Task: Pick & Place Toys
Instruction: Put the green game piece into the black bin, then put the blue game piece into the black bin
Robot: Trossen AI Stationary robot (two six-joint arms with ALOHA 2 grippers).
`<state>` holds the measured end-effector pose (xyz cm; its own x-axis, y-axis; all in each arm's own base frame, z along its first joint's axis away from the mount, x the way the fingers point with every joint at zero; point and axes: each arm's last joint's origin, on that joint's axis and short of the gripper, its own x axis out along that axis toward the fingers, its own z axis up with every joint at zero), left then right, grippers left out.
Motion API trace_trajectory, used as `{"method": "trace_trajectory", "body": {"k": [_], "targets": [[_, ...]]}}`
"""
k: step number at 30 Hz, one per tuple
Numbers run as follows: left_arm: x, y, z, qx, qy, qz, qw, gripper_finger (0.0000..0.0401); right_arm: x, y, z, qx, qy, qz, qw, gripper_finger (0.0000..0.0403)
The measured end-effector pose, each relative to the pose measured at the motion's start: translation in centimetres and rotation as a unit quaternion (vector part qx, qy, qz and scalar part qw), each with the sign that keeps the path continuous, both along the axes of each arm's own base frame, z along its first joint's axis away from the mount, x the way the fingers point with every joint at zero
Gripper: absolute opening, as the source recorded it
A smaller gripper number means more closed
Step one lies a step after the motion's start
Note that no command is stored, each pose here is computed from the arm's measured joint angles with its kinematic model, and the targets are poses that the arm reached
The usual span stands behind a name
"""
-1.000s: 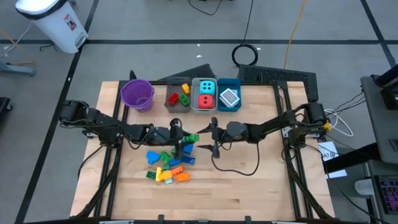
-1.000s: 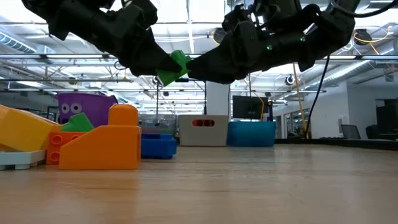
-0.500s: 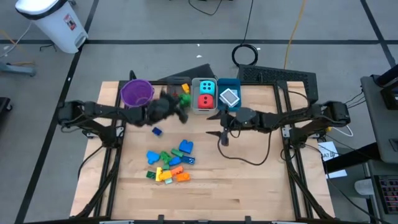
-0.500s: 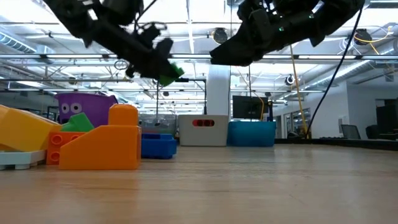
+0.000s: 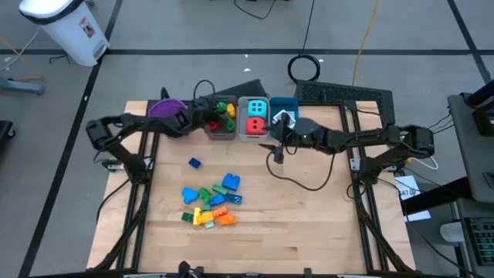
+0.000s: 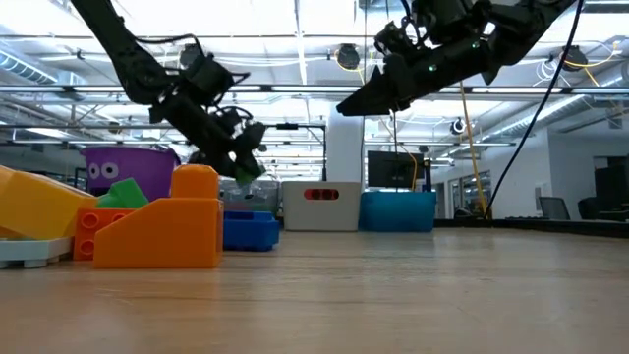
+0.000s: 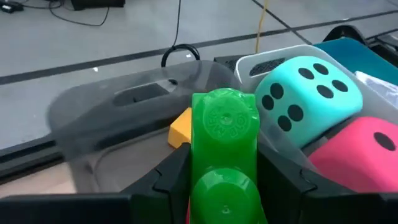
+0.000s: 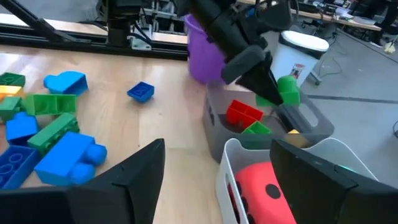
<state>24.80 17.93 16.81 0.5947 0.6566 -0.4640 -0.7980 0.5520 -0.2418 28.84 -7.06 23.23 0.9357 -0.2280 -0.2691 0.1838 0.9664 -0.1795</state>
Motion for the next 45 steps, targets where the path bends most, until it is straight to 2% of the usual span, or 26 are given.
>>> {"method": "trace_trajectory", "body": {"k": [4,9,17,21,26,29,33,35,39,42,45], "targets": [[0.5,0.2,-0.4,0.02,-0.008,-0.01,1.0,0.0168,-0.1,-0.3,0.0,-0.004,0.001,-0.003,1.0,0.0263],[0.9,-0.2,-0.1,0.07,0.023,-0.047,0.996,0.0206,-0.1,-0.3,0.0,-0.004,-0.001,-0.004,1.0,0.026],[1.3,-1.5,1.5,0.088,0.011,-0.071,0.994,0.0245,0.2,0.7,0.0,0.018,-0.003,0.008,1.0,0.0257],[1.2,-3.3,3.4,0.097,-0.007,-0.108,0.989,0.0252,0.3,1.3,0.0,0.018,-0.002,0.018,1.0,0.0256],[0.9,-7.6,6.1,0.104,-0.005,-0.183,0.978,0.0252,0.4,1.6,0.0,0.018,-0.005,0.023,1.0,0.0256],[0.1,-11.0,6.6,0.083,0.037,-0.23,0.969,0.0253,0.3,1.5,0.0,0.018,-0.003,0.022,1.0,0.0256],[-1.1,-14.7,5.6,0.004,0.093,-0.24,0.966,0.0253,0.3,1.5,-0.1,0.022,-0.002,0.021,1.0,0.0256],[-1.7,-16.0,4.8,-0.041,0.125,-0.227,0.965,0.0253,0.3,1.5,-0.1,0.023,-0.003,0.02,1.0,0.0256],[-2.7,-17.7,2.8,-0.124,0.171,-0.165,0.964,0.0253,0.3,1.5,-0.1,0.027,-0.004,0.019,0.999,0.0256],[-3.5,-18.1,1.4,-0.144,0.227,-0.138,0.953,0.0253,0.4,1.5,0.0,0.034,-0.01,0.017,0.999,0.0256],[-4.1,-18.1,0.7,-0.131,0.29,-0.152,0.936,0.0253,0.4,1.5,0.2,0.032,-0.016,0.018,0.999,0.0256]]}}
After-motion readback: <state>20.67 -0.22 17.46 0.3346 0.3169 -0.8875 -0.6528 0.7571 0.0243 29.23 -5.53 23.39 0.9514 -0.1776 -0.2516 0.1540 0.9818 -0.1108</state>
